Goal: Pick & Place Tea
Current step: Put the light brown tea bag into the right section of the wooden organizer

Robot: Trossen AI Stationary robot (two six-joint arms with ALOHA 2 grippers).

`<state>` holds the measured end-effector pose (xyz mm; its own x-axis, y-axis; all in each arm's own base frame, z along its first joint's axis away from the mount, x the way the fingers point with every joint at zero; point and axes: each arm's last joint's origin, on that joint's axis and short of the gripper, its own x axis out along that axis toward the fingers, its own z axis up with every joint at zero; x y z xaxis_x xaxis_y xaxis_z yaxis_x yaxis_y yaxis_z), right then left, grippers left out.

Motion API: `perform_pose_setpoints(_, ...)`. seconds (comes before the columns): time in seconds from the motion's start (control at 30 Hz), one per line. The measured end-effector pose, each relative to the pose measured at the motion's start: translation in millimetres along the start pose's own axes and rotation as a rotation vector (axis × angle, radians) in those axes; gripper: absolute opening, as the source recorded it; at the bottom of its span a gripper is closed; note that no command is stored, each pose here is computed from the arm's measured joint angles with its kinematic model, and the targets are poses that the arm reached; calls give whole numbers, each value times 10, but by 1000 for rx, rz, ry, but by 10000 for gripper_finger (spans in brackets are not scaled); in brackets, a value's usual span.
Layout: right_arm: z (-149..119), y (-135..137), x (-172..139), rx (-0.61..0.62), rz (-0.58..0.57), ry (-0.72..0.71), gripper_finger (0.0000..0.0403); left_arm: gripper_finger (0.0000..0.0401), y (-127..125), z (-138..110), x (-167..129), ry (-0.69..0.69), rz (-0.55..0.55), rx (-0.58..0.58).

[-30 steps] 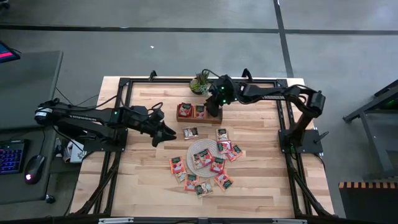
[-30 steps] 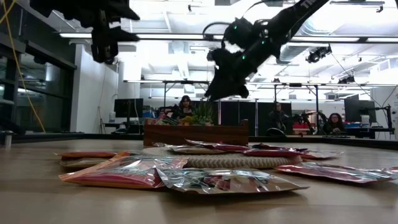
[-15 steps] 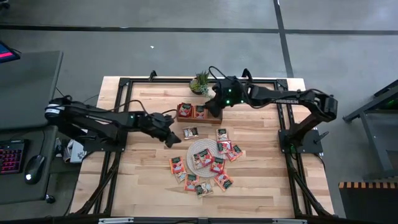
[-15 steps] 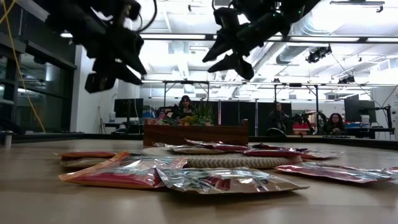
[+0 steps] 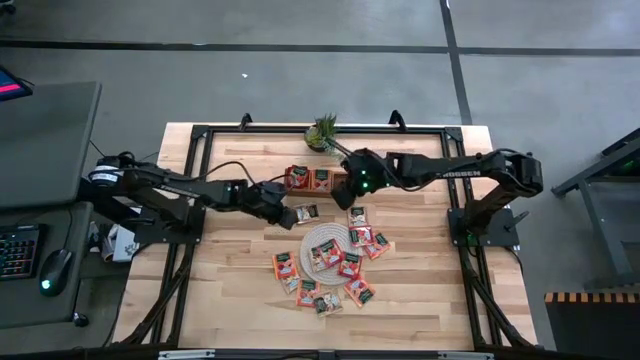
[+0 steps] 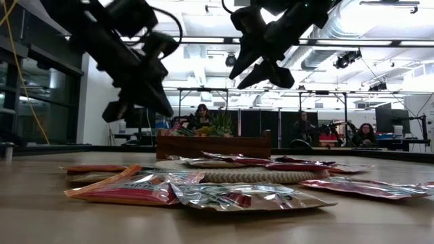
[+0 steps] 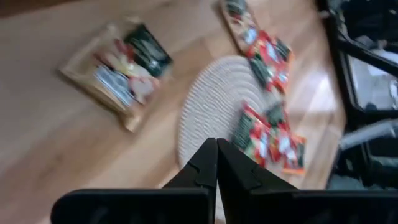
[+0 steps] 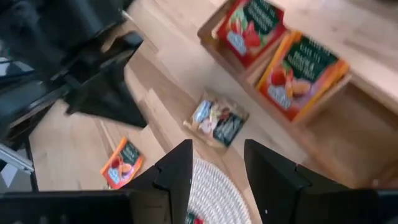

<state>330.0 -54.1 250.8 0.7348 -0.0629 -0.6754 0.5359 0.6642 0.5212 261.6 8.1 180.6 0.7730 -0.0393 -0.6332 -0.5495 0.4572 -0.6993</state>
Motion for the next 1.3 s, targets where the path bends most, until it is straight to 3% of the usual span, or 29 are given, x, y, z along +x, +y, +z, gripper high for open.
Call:
perform_pose_setpoints(0.23, -189, 136, 7, 32, -59, 7, 142, 1, 160, 177, 150, 2, 4, -58)
perform_pose_setpoints(0.47, -328, 222, 2, 37, -121, -10, 138, 0, 214, 161, 257, 41, 5, -79)
perform_pose_setpoints(1.3, -408, 362, 25, 114, -68, -44, 138, 0, 458, 87, 551, 24, 162, -189)
